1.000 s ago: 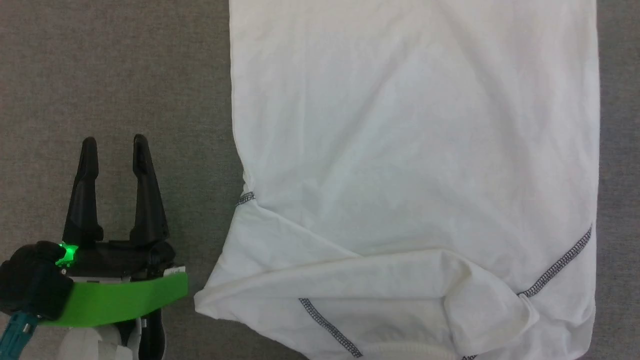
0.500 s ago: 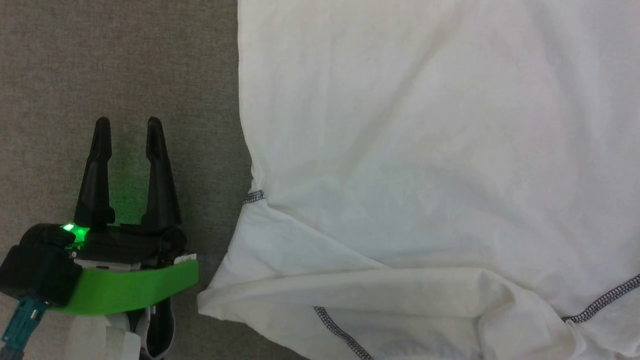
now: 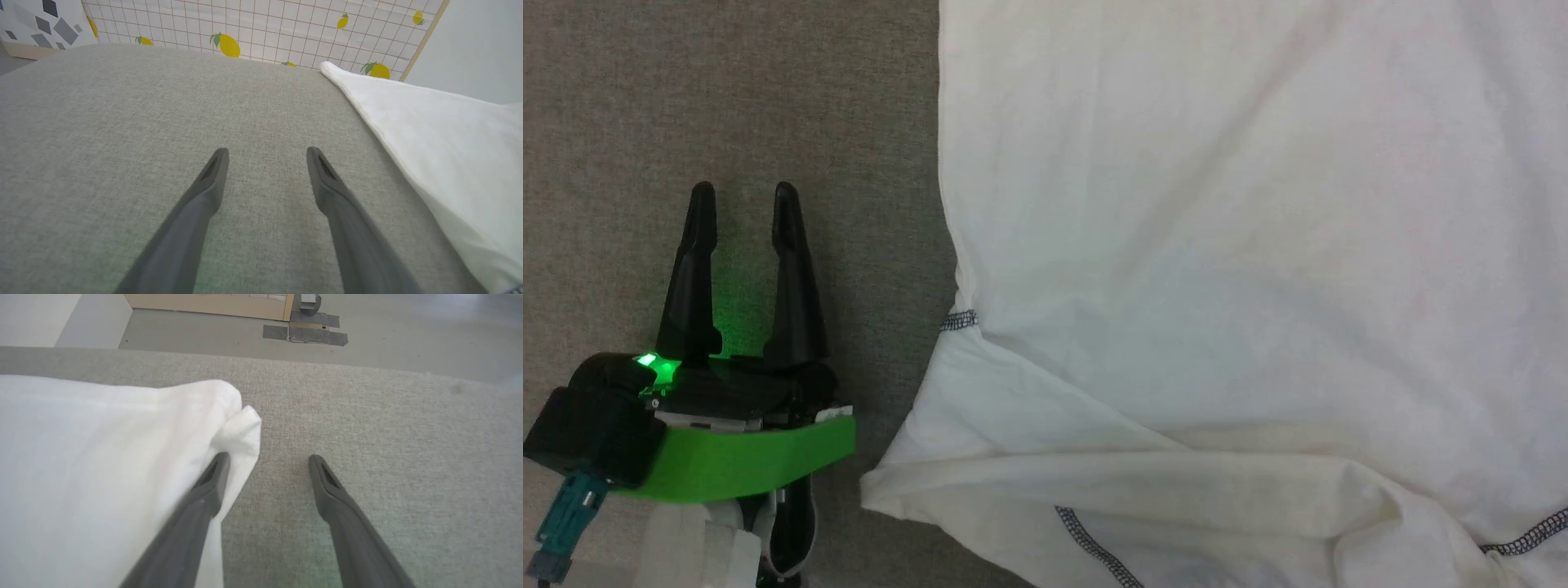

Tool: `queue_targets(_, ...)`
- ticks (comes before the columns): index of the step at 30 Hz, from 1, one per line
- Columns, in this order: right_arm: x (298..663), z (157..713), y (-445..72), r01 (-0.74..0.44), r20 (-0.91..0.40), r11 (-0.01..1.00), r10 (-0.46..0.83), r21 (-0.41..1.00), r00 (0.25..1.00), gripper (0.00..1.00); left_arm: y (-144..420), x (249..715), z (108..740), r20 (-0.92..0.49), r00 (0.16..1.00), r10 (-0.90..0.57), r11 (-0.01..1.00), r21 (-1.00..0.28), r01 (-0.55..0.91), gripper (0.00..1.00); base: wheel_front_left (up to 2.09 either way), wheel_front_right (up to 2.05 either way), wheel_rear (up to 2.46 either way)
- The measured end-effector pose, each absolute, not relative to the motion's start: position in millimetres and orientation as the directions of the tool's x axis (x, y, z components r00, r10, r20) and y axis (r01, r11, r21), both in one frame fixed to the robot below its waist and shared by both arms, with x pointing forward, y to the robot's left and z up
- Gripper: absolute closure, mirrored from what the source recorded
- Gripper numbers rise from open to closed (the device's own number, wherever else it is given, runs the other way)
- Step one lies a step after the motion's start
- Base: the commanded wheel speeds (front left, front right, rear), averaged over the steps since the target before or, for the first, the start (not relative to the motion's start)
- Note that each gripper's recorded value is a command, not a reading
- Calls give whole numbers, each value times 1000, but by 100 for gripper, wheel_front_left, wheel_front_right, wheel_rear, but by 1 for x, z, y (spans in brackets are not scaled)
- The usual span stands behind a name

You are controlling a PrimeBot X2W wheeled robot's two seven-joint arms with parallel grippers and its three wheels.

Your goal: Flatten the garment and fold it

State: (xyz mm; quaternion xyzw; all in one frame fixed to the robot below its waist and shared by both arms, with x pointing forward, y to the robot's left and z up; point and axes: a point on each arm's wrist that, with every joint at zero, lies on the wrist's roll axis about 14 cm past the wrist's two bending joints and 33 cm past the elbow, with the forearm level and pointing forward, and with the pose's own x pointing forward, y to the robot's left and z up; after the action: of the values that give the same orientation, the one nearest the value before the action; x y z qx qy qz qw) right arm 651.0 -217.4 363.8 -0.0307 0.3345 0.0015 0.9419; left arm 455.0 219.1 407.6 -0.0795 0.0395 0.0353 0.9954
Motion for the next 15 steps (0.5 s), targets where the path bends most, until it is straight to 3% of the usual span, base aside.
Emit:
queue_targets(1,652,362,-215,-30,-632,998,-11,-54,775,0,220,455,407,-87,994,66,985,-154,-79,0,0,0,0)
queue_targets(2,652,361,-214,-35,-634,998,-7,-54,773,13,220,454,406,-89,994,67,985,-153,-80,0,0,0,0)
queue_targets(4,653,357,-211,-41,-640,998,0,-50,768,65,221,454,405,-94,993,70,985,-153,-84,0,0,0,0)
queue_targets(5,653,356,-209,-45,-642,998,3,-48,766,87,222,453,404,-98,993,73,984,-152,-88,0,0,0,0)
queue_targets(6,654,355,-208,-47,-643,998,6,-47,766,100,222,453,403,-99,992,76,984,-153,-90,0,0,0,0)
queue_targets(15,655,366,-219,-5,-615,998,-32,-57,788,100,222,451,407,-95,993,76,984,-157,-90,0,0,0,0)
